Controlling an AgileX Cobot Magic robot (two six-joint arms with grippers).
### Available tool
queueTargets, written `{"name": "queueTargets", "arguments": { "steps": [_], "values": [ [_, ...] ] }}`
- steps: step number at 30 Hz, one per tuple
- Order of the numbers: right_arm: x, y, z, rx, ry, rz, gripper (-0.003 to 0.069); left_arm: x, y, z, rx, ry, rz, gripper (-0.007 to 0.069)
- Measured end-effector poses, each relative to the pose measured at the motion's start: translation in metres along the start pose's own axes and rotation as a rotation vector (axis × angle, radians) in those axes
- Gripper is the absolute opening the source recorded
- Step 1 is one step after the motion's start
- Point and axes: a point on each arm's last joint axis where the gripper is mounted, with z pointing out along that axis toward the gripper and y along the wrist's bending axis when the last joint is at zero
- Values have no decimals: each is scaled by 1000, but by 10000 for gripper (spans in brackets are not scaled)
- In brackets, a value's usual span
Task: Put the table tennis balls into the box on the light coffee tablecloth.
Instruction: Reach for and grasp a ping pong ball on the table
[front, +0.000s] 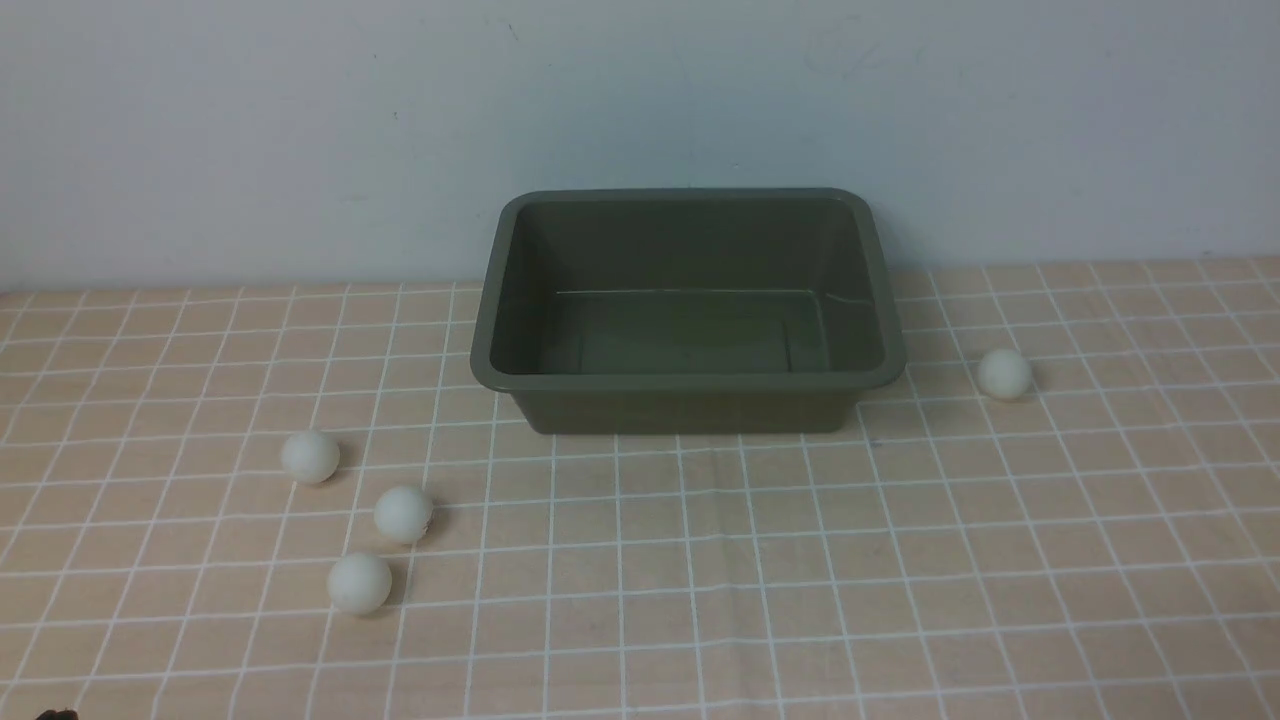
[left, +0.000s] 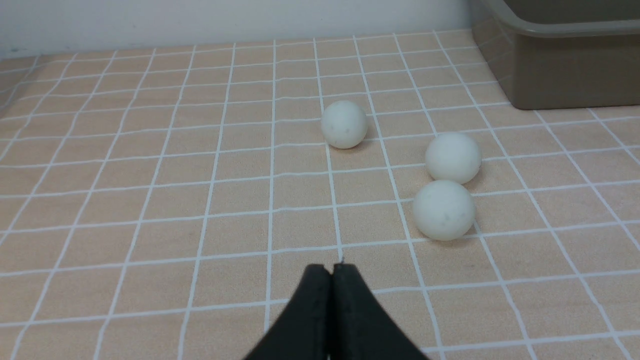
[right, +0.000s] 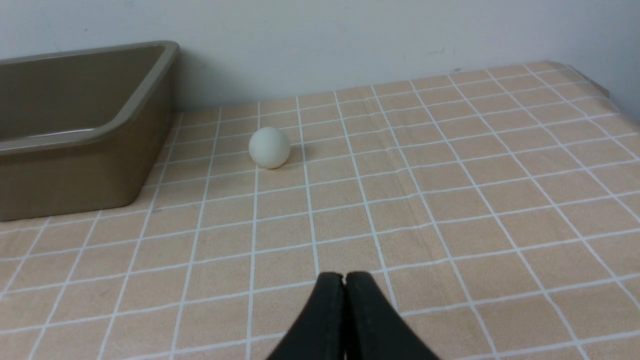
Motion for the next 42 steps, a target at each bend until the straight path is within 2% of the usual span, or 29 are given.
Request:
{"name": "queueTargets", "arguments": {
  "steps": [28,34,39,40,42],
  "values": [
    [0,0,0,-8,1,-1,-19,0,-1,0,6,-1,-19,-69],
    [1,3,0,-36,13,101,-19,-2,-9,0,101,-8,-313,-69],
    [1,7,0,-82,27,267,-19,-9,-19,-2,237,-24,-677,-69],
    [1,8,0,-84,27,274,-19,-9,-19,-2,237,-24,-677,-69],
    [1,9,-1,-102,32,336,-19,-12,-22,-3,282,-31,-789,-69]
  ]
}}
